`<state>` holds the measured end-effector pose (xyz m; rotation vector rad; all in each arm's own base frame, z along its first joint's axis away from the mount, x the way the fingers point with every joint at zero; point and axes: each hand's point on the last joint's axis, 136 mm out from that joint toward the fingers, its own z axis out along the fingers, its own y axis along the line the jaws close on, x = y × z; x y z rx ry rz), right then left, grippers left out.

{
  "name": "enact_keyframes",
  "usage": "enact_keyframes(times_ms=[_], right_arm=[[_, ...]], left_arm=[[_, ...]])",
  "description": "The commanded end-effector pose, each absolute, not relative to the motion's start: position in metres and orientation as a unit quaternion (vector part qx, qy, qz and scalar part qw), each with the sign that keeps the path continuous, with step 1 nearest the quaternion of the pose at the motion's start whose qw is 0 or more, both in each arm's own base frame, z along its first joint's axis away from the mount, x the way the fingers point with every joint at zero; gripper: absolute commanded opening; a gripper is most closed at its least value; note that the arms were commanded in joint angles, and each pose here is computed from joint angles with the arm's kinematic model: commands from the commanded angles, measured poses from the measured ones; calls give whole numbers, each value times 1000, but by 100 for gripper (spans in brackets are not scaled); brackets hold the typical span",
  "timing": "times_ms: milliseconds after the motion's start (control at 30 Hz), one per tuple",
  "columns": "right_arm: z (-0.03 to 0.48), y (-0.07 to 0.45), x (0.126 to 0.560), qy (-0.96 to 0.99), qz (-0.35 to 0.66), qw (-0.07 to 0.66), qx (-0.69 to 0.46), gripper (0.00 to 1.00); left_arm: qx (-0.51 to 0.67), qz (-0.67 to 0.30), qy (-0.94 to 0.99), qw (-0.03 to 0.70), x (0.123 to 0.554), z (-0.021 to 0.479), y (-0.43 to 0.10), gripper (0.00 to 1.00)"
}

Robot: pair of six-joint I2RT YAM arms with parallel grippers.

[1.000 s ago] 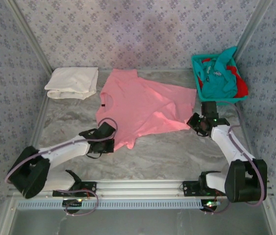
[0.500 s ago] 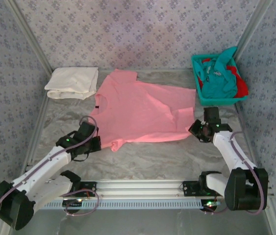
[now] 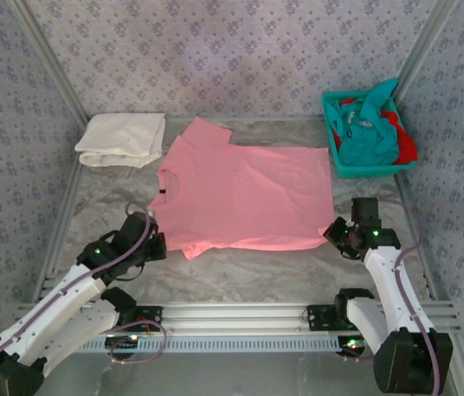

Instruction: Fold and stack the t-shirts

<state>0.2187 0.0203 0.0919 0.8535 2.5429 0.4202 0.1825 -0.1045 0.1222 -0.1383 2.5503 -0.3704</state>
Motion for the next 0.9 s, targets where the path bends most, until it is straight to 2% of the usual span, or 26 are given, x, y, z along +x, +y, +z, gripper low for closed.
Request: enact_keyframes(times_ms=[0, 467, 867], right_arm=[[108, 18, 227, 912, 158, 225, 304, 0], [145, 2, 295, 898, 153, 296, 285, 0], [135, -10, 344, 897, 141, 305, 286, 0]], left_arm=[[-44, -122, 943, 307, 195, 142, -100, 0], [-1, -142, 939, 314, 265, 188, -119, 0], [36, -132, 949, 283, 320, 168, -124, 0]])
